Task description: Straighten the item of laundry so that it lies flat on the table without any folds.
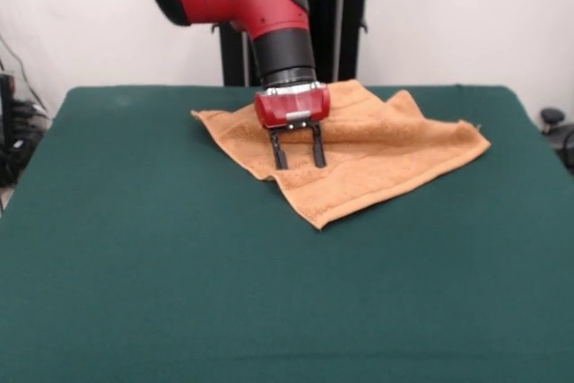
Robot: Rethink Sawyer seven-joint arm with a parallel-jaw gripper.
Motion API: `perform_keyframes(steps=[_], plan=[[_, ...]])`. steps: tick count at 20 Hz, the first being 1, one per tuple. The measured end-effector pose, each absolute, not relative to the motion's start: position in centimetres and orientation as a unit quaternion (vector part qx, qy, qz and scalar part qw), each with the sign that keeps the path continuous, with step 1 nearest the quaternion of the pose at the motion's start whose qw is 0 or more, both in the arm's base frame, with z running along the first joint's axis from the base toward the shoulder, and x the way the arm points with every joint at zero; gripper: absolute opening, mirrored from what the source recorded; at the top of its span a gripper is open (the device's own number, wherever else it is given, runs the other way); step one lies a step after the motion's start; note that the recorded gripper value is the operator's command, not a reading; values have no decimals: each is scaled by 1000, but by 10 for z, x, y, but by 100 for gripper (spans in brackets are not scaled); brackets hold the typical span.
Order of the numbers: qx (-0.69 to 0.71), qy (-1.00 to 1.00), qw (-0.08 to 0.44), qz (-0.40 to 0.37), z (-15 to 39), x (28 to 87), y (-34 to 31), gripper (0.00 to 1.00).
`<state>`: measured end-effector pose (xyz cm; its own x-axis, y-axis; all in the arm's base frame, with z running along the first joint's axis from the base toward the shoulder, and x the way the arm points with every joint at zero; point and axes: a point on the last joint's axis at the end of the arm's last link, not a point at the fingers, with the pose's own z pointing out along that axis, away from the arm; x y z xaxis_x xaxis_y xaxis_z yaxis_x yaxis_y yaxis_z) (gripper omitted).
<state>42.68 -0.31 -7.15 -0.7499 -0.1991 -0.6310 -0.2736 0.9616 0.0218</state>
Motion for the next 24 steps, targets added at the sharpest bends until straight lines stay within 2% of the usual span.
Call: perform_keyframes(steps=[13,17,24], plan=[[-112,958,265,13,-61,440,11,100],[-96,972,214,-16,-53,451,21,100],[-32,995,83,-51,-41,476,34,100]])
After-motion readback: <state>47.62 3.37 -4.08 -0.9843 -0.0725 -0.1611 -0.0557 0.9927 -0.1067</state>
